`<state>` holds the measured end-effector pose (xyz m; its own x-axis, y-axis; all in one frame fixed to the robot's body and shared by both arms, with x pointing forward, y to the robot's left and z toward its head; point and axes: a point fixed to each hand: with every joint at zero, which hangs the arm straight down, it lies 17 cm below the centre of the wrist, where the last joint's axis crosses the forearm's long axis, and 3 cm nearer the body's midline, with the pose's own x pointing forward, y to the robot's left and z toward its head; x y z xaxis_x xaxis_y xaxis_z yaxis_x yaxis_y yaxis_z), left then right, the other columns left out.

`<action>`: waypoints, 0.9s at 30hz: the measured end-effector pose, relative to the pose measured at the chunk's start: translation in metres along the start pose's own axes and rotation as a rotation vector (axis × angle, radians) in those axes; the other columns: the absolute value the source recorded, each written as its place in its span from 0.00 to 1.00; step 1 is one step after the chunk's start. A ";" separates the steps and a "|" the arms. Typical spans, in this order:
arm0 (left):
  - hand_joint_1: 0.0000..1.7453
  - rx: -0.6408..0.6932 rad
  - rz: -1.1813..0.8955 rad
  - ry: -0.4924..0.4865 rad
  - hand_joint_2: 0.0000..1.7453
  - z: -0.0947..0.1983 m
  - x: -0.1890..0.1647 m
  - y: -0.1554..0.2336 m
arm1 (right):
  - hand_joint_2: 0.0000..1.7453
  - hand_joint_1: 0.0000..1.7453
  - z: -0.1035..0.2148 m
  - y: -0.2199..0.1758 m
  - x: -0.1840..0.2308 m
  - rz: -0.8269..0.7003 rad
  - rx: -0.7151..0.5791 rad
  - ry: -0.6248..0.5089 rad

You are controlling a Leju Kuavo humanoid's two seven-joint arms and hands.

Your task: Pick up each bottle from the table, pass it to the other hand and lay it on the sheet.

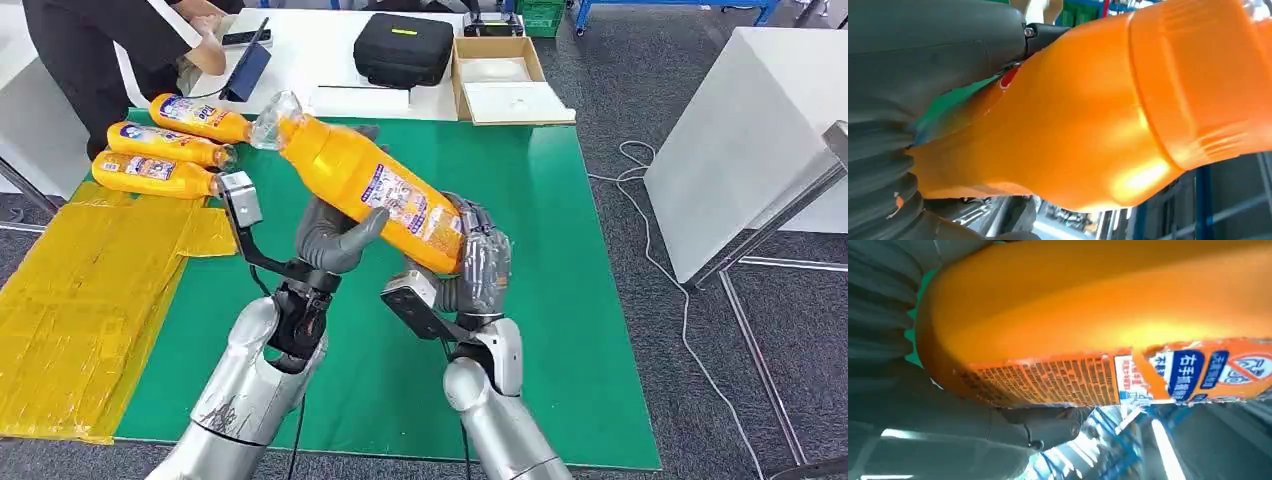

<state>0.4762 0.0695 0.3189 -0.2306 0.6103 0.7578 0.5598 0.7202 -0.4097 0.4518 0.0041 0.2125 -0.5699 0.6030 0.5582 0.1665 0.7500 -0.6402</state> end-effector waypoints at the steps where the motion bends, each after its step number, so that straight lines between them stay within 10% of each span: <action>1: 0.00 0.005 -0.001 -0.004 1.00 0.000 0.001 0.002 | 1.00 1.00 0.000 0.005 0.002 -0.010 0.013 0.007; 26: 0.00 0.119 0.015 -0.021 1.00 0.014 0.000 0.045 | 1.00 1.00 0.006 0.065 0.024 0.053 0.210 -0.052; 27: 0.80 0.120 0.019 -0.021 1.00 0.014 -0.001 0.046 | 1.00 1.00 0.006 0.066 0.023 0.063 0.213 -0.054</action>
<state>0.4908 0.1067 0.2921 -0.2385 0.6303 0.7388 0.4651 0.7420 -0.4828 0.4445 0.0659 0.1800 -0.6071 0.6272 0.4880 0.0325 0.6331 -0.7733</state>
